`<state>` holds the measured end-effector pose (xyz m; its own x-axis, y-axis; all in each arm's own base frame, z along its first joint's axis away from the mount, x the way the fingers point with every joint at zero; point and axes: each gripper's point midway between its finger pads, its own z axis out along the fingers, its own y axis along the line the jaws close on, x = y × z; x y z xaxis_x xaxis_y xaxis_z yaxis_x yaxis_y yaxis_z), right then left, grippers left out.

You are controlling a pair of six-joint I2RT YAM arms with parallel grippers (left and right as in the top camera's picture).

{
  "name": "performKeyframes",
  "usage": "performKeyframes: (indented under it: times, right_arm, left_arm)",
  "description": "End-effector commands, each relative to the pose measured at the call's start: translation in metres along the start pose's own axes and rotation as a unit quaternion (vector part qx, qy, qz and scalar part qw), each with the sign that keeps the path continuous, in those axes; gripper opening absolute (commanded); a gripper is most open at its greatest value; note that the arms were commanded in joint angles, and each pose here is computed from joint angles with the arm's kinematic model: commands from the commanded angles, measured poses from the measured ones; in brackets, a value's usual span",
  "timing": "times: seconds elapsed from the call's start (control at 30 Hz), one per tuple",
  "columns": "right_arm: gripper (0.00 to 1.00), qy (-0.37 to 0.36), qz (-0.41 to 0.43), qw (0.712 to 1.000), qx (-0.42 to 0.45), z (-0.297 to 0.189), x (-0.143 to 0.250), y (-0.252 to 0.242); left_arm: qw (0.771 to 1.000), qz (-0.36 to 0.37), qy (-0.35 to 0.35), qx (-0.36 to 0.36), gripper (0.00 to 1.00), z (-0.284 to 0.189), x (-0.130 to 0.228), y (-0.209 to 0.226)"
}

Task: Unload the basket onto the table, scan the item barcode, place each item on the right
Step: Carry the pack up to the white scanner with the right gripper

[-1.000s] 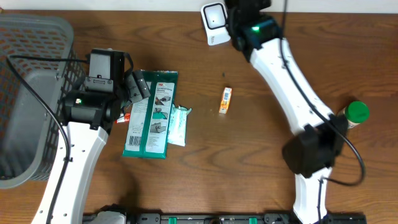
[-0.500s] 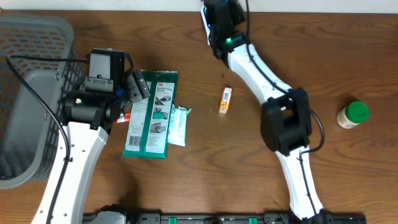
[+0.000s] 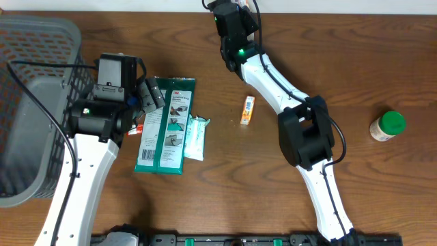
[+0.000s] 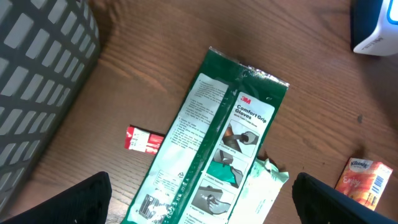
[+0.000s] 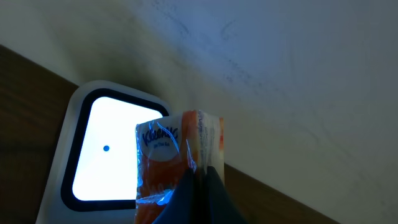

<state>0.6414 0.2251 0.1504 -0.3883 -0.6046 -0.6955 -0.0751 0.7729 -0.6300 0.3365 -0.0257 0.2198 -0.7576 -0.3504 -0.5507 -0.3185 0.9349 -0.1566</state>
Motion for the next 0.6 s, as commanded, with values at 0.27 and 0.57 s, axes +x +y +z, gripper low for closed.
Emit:
performKeyframes:
  times: [0.27, 0.57]
  right_arm:
    - [0.01, 0.01, 0.056, 0.998, 0.021, -0.014, -0.009, -0.027]
    - [0.01, 0.029, 0.095, 0.994, -0.055, -0.103, -0.043, -0.098]
  left_arm:
    - [1.0, 0.006, -0.01, -0.003, 0.93, -0.004, -0.006, 0.001]
    - [1.0, 0.006, -0.01, -0.003, 0.93, -0.004, -0.006, 0.001]
